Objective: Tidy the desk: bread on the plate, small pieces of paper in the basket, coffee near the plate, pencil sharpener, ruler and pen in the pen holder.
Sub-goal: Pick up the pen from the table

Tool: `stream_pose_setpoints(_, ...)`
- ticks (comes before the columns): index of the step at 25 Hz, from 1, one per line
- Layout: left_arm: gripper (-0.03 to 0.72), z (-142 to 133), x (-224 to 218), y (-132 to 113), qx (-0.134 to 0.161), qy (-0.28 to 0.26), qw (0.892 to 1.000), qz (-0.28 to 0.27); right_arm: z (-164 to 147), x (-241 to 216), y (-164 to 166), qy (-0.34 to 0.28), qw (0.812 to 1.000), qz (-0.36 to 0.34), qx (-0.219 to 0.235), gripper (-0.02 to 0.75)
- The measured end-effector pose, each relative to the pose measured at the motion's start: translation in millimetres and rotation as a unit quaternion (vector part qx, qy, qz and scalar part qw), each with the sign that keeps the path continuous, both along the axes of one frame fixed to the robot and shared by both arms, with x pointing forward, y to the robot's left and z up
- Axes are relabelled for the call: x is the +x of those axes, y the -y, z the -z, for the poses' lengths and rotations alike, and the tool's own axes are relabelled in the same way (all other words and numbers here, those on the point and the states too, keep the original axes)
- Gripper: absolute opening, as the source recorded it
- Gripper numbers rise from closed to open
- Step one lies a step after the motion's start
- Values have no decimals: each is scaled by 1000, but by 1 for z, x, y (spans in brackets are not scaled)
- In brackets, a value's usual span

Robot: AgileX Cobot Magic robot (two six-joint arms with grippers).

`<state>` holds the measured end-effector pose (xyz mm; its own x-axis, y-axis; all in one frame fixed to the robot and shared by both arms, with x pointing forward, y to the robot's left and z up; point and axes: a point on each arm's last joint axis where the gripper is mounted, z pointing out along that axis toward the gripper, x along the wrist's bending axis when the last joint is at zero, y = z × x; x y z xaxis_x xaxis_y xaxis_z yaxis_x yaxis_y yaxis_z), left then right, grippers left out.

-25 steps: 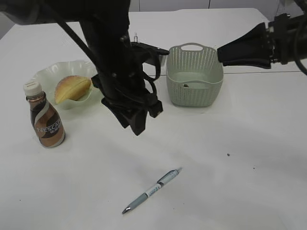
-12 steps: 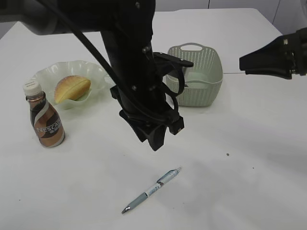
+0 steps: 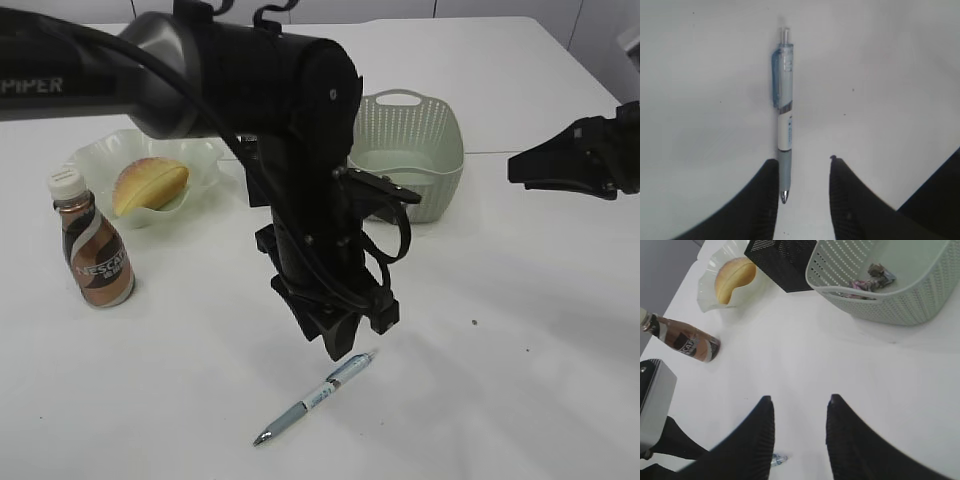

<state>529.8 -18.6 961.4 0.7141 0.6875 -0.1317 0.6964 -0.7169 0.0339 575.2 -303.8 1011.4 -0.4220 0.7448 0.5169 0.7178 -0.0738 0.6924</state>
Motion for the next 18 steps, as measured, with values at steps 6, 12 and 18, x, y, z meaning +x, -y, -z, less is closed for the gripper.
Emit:
stream_pose_setpoints(6,256,21,5,5,2,-2,1000,-3,8,-1,3,-8,1000,24,-15,260)
stream_pose_setpoints(12,256,45,6,6,17,-15,1000,-5,9,-1,4,-8,999,27,-17,259)
stream_pose_setpoints(18,256,62,0,-1,32,-29,999,-5,9,-1,4,-8,999,27,-17,259)
